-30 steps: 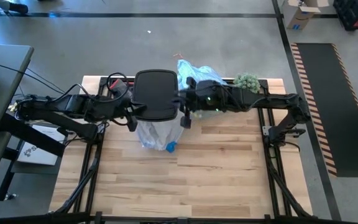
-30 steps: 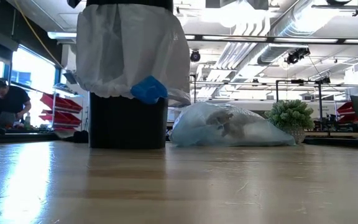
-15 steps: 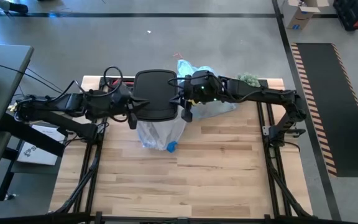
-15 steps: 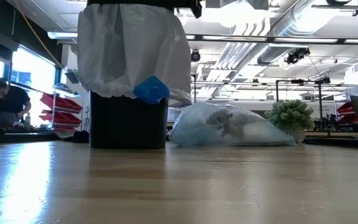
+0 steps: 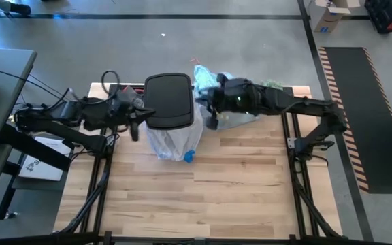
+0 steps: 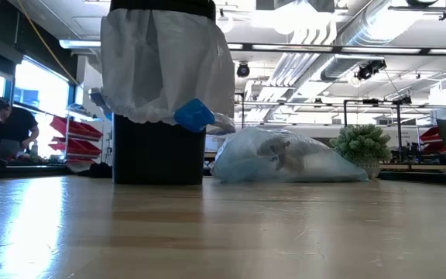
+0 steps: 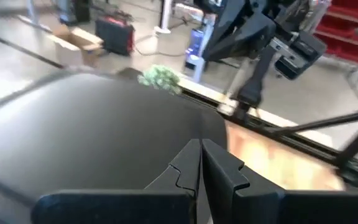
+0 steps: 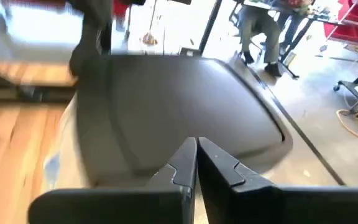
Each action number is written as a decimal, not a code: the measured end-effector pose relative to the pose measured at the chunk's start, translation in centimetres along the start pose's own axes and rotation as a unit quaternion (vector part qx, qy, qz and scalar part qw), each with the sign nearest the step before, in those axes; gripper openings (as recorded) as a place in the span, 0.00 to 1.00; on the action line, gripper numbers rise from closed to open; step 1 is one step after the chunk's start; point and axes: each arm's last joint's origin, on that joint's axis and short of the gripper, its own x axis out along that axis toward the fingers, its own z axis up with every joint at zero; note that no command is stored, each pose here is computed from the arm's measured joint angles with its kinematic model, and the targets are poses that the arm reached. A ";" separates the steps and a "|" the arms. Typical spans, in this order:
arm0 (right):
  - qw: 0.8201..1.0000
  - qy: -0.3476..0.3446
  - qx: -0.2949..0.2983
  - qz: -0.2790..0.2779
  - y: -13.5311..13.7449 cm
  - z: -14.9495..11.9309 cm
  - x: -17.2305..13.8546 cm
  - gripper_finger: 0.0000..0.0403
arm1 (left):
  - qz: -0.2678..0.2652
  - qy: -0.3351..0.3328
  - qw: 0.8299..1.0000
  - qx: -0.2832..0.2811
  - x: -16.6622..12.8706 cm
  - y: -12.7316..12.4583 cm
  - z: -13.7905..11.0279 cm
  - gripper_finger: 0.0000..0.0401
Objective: Place trash/remove bag and relplace
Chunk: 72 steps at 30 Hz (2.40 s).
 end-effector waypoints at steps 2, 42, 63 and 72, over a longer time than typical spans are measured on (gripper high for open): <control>0.999 0.029 -0.020 0.018 0.9 -0.5 -1.2 0.00 | -0.011 0.017 1.000 -0.018 -1.1 0.2 -0.4 0.00; 0.992 -0.006 0.114 0.044 5.0 -11.7 8.4 0.00 | 0.109 -0.008 0.993 -0.054 -4.1 2.0 -5.2 0.00; 0.963 -0.093 0.110 0.226 1.6 -12.3 -17.9 0.00 | -0.024 0.030 0.999 -0.010 0.1 -4.9 -9.7 0.00; 0.930 -0.178 0.214 0.238 2.2 -19.8 -18.2 0.00 | -0.105 -0.043 0.993 -0.034 3.8 0.8 -12.3 0.00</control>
